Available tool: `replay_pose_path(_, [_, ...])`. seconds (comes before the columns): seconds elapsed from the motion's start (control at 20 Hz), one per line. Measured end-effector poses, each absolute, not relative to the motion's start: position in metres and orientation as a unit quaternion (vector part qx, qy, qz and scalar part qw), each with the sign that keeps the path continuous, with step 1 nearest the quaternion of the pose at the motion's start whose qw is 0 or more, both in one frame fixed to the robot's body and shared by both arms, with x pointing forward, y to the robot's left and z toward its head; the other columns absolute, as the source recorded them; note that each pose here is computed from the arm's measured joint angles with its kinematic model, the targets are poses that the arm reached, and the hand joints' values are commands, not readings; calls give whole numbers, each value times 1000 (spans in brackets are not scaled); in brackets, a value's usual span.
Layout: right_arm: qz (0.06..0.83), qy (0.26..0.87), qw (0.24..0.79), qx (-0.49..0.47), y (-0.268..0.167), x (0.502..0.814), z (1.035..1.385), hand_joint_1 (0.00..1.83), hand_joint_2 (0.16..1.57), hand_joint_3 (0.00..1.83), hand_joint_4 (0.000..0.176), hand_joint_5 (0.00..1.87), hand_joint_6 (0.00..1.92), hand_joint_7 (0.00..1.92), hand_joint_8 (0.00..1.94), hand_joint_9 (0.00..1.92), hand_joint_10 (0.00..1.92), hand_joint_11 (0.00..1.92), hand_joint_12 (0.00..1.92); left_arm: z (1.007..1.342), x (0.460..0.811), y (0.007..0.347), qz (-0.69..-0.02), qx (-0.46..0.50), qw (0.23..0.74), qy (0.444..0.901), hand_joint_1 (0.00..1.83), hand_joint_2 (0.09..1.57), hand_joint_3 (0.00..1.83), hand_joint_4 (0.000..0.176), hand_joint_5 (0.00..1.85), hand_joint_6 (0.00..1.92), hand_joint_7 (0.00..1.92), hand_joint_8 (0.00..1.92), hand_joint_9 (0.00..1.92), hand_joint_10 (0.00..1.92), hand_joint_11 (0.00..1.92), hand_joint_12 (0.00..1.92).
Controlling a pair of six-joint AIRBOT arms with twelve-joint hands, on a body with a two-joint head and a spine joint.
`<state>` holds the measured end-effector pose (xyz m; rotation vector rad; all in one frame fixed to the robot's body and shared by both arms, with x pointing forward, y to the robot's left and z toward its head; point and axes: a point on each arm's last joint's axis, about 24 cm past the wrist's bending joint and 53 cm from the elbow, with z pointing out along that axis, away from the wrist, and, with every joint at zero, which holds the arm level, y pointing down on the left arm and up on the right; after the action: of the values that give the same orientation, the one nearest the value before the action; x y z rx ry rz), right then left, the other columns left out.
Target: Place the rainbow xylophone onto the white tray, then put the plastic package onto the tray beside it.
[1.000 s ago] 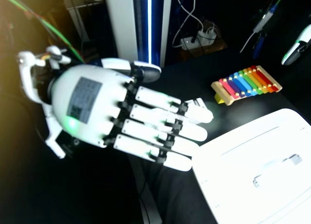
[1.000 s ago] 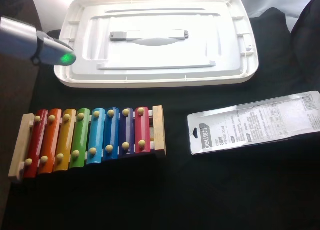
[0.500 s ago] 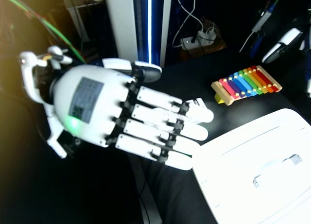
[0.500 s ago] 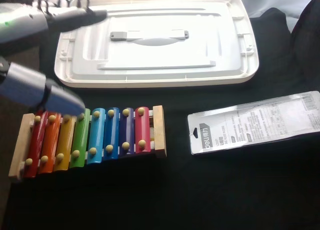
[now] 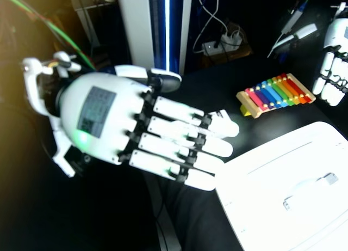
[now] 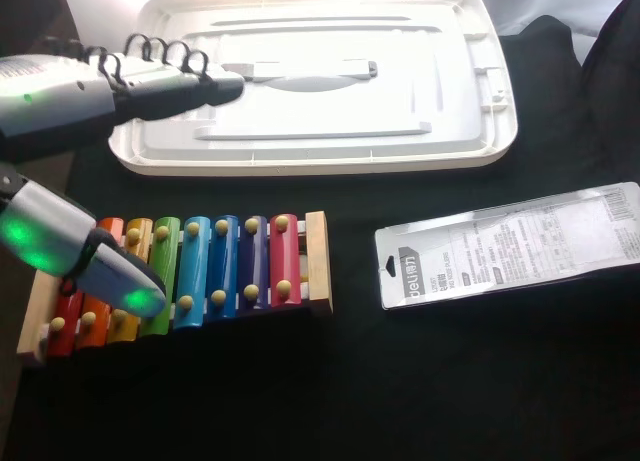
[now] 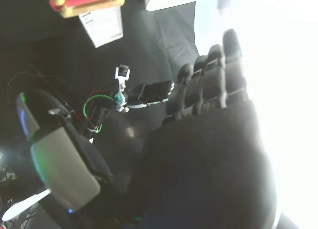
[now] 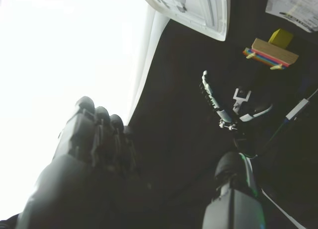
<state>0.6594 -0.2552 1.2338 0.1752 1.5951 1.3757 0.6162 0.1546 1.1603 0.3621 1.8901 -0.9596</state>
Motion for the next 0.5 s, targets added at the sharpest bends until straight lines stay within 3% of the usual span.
replay_pose_path(0.15, [568,657,491,73,-254,660,1233,553,922,3,3,0,0,30,0,10,0,1,1,1150,614,151,-390,150,465,780,712,614,0,0,0,0,0,0,7,3,4,80])
replay_pose_path(0.3, [571,658,486,73,-250,659,1229,542,933,6,22,0,0,44,4,16,2,6,3,1126,609,143,-391,151,437,796,606,588,0,0,0,0,0,0,13,4,28,90])
replay_pose_path(0.45, [571,657,487,75,-251,659,1230,545,924,1,5,0,0,46,4,17,2,11,6,1108,607,145,-388,143,419,808,506,571,0,0,0,0,17,6,31,9,90,113])
replay_pose_path(0.5, [570,657,487,74,-251,659,1230,561,934,5,21,0,0,44,2,13,0,3,3,1103,607,144,-387,143,415,811,507,567,0,0,0,0,27,9,44,13,104,116])
